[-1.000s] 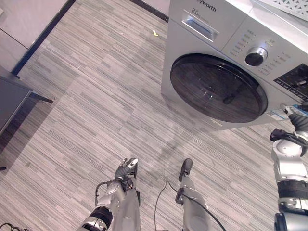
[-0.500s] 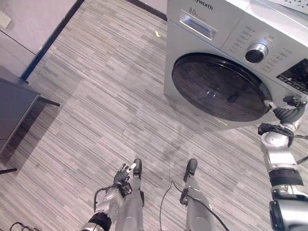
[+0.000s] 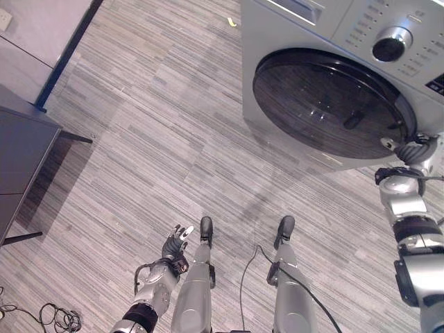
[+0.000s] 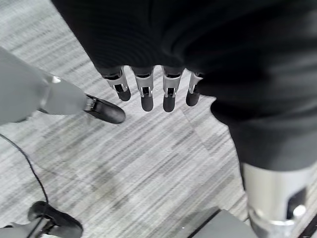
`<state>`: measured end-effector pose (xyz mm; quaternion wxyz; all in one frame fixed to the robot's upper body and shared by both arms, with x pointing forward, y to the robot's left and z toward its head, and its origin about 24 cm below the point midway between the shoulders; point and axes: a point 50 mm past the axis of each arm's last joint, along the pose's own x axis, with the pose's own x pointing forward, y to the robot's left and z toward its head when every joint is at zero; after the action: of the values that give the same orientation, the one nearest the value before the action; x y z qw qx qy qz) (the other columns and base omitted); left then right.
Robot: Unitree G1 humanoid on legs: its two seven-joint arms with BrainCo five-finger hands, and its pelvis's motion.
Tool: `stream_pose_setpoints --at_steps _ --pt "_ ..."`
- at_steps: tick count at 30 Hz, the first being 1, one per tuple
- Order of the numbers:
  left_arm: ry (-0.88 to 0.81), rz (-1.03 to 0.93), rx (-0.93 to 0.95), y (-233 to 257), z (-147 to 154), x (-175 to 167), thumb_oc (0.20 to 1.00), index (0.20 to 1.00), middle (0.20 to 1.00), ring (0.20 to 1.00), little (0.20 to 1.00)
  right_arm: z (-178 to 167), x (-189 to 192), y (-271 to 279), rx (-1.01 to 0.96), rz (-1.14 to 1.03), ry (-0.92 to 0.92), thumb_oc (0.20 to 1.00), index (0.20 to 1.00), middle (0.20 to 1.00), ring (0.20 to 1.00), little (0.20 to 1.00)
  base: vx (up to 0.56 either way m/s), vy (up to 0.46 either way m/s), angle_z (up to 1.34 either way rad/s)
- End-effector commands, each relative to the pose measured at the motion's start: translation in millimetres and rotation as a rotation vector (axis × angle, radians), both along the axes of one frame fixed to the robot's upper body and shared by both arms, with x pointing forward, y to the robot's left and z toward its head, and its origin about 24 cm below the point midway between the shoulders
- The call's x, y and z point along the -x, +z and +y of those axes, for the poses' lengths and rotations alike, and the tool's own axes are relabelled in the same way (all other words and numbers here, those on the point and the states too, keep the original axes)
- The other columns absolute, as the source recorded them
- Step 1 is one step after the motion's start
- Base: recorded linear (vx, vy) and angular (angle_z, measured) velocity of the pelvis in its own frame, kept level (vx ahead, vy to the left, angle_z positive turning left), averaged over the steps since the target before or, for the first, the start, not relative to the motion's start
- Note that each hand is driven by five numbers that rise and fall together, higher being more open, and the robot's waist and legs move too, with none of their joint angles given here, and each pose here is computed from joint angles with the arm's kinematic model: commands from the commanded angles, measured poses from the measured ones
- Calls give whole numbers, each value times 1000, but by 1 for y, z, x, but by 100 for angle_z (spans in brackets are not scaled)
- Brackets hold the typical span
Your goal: Grab the laundry basket,head to the washer,open it,put in the laundry and shut it.
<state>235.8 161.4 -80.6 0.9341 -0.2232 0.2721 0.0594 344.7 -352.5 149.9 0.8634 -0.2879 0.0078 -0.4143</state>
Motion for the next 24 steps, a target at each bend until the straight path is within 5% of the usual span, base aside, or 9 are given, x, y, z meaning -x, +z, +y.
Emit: stream_pose_setpoints --at_steps 1,4,6,7,8,11,13,14,24 --pt "-23 -10 -17 0 5 1 1000 1000 1000 1000 1000 -4 -13 57 62 -41 118 1000 1000 1000 1000 1000 -4 -25 -8" --pt "-29 -10 -6 -1 4 2 1000 1000 1000 1000 1000 25 -29 45 62 23 284 940 940 940 940 940 -3 -16 2" --pt "-43 -6 -9 -2 4 5 1000 1000 1000 1000 1000 42 -36 39 79 63 363 1000 1000 1000 1000 1000 0 0 0" --pt "-43 -6 -8 -2 4 5 1000 1000 1000 1000 1000 42 -36 40 79 63 363 944 944 944 944 944 50 -20 -4" --pt "-52 -11 -6 -2 4 5 1000 1000 1000 1000 1000 57 -42 37 119 97 428 705 705 705 705 705 46 -16 -6" --pt "-60 -16 -3 -1 3 5 1000 1000 1000 1000 1000 71 -47 37 137 110 486 705 705 705 705 705 2 -3 -8" --pt "-57 -21 -2 -1 4 4 1000 1000 1000 1000 1000 76 -49 38 153 114 506 542 542 542 542 542 -13 7 -6" --pt "-54 -19 -4 -1 4 4 1000 1000 1000 1000 1000 87 -54 43 168 112 533 200 200 200 200 200 -17 3 -10" --pt "-26 14 -18 -7 8 8 1000 1000 1000 1000 1000 155 -55 -1 156 219 810 200 200 200 200 200 -2 -1 -2"
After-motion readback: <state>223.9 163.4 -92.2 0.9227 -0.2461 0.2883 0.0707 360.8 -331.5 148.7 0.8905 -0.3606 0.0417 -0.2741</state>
